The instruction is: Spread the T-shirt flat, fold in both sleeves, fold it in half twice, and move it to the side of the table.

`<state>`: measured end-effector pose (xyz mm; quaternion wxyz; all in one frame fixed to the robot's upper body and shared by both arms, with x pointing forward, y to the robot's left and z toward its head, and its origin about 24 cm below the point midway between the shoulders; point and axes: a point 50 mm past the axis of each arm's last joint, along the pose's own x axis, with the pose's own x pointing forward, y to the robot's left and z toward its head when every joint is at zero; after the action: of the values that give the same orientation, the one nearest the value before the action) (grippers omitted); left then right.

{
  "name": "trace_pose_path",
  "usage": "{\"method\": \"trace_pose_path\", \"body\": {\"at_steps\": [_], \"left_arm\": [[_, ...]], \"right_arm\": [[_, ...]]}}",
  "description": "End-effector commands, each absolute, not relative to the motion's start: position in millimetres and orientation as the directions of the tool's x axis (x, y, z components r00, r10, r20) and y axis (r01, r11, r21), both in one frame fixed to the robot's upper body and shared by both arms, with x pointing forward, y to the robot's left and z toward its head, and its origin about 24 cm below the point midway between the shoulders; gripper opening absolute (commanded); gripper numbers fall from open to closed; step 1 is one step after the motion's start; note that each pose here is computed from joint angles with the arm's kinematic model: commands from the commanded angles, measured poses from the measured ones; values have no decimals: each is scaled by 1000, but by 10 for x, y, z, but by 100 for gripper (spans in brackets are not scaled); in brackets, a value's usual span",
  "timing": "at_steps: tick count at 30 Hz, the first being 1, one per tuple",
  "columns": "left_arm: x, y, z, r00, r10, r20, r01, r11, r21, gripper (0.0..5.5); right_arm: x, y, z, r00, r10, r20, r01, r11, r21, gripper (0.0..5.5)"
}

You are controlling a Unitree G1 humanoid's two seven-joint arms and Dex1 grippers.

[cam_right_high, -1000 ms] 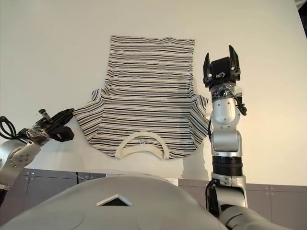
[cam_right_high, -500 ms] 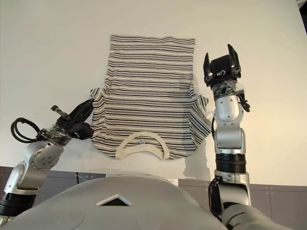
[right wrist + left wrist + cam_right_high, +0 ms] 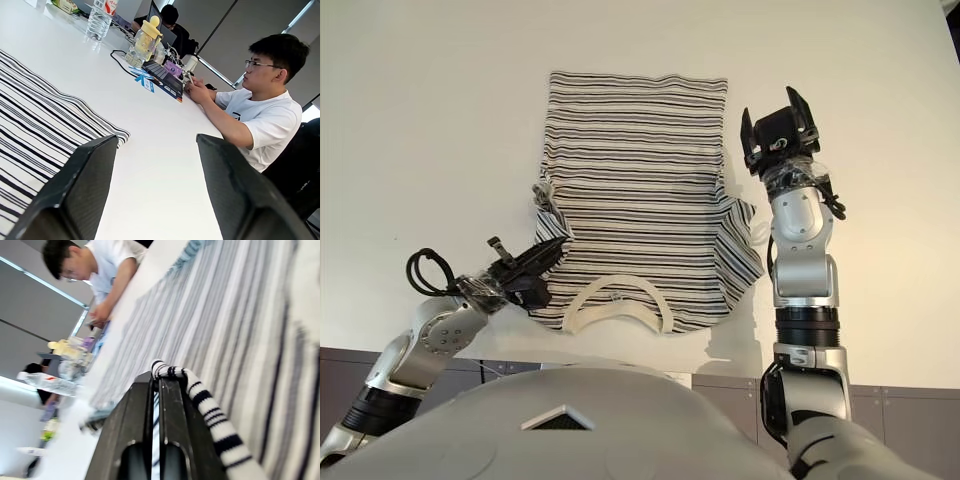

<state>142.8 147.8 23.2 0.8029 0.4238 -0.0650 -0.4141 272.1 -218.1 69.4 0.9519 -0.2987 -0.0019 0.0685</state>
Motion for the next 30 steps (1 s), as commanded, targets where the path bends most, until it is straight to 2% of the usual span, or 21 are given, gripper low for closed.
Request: {"method": "trace_pose_path", "body": {"at_steps": [1,3,10,12,13,15,17,19,21,23,27,30], "left_arm": [[1397,1469,119,592,-737,-326,685,247,685,10],[1386,1481,97,580,-738,-344,700,236,675,10],[1366,1551,119,614,-716,-332,684,273,677,136],[1397,1583,204,665,-697,-269,639,343,689,167],[1465,1609,323,724,-659,-203,584,429,689,187],[1634,1708,662,852,-522,-31,409,629,661,187],[1710,1751,911,910,-405,91,270,743,612,187],[1704,1758,1051,949,-264,170,137,836,532,187],[1643,1928,1000,984,29,176,-103,899,425,187],[1540,2037,864,959,255,123,-282,893,351,187],[1455,1902,659,916,398,39,-395,884,249,187],[1479,1793,591,917,398,26,-392,889,236,187]], "right_arm": [[2808,-2192,763,988,153,-22,-137,802,-581,288],[2817,-2193,769,988,154,-18,-135,802,-582,288],[2782,-2274,817,987,160,-15,-136,785,-605,288],[2773,-2301,830,987,161,-15,-136,775,-617,288],[2745,-2311,844,983,180,-18,-150,757,-636,288],[2618,-2338,872,959,279,-53,-230,651,-723,288],[2462,-2444,886,929,350,-118,-301,533,-791,288],[2247,-2638,889,874,436,-213,-379,340,-861,288],[1970,-2918,876,798,509,-324,-433,110,-895,288],[1772,-3083,849,739,549,-390,-463,-7,-886,288],[1547,-3300,696,654,570,-498,-534,-119,-837,288],[1401,-3301,627,516,625,-585,-615,-205,-761,288]]}}
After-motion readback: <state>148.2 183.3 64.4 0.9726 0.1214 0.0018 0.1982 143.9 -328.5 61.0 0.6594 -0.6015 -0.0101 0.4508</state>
